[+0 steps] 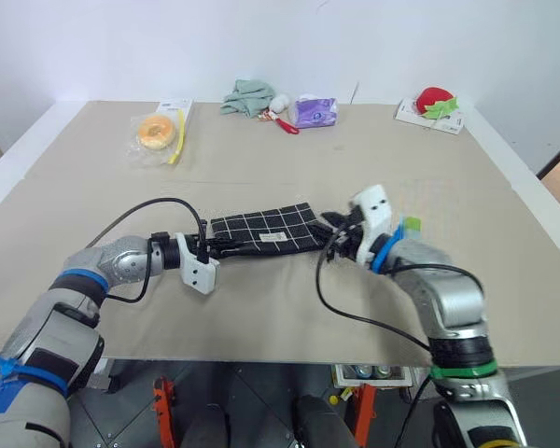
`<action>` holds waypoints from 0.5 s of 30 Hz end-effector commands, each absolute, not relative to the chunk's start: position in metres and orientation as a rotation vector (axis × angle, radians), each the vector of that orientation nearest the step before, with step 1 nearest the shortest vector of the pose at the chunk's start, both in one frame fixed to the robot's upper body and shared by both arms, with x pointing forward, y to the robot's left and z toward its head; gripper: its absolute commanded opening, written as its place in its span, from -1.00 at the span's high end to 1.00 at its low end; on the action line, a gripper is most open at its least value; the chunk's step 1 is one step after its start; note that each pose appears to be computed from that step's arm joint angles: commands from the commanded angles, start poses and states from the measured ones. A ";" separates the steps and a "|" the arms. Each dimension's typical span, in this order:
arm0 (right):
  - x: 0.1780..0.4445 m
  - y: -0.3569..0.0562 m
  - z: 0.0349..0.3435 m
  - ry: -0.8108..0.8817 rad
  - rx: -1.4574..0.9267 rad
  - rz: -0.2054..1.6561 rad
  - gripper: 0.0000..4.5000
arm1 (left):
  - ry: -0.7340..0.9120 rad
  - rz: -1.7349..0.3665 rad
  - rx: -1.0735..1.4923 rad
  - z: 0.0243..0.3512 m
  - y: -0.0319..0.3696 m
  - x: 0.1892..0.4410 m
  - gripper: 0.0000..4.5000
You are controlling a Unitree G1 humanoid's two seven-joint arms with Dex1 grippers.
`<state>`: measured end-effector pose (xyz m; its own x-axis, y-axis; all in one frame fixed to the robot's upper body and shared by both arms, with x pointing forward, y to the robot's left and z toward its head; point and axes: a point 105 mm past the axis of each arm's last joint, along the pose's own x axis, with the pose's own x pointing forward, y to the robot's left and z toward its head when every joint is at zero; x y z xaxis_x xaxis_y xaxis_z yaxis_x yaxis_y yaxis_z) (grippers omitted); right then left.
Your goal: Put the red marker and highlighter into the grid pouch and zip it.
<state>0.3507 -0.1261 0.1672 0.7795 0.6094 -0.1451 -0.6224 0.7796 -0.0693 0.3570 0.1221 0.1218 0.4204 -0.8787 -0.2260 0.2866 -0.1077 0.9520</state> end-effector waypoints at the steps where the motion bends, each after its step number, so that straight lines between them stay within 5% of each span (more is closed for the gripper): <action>1: 0.345 -0.138 0.167 0.176 -0.109 0.600 -0.89 | -0.538 -1.134 1.317 0.107 0.124 0.351 1.00; 15: 0.350 -0.129 0.128 0.355 -0.043 0.491 -0.89 | -0.507 -1.145 1.303 0.108 0.117 0.350 1.00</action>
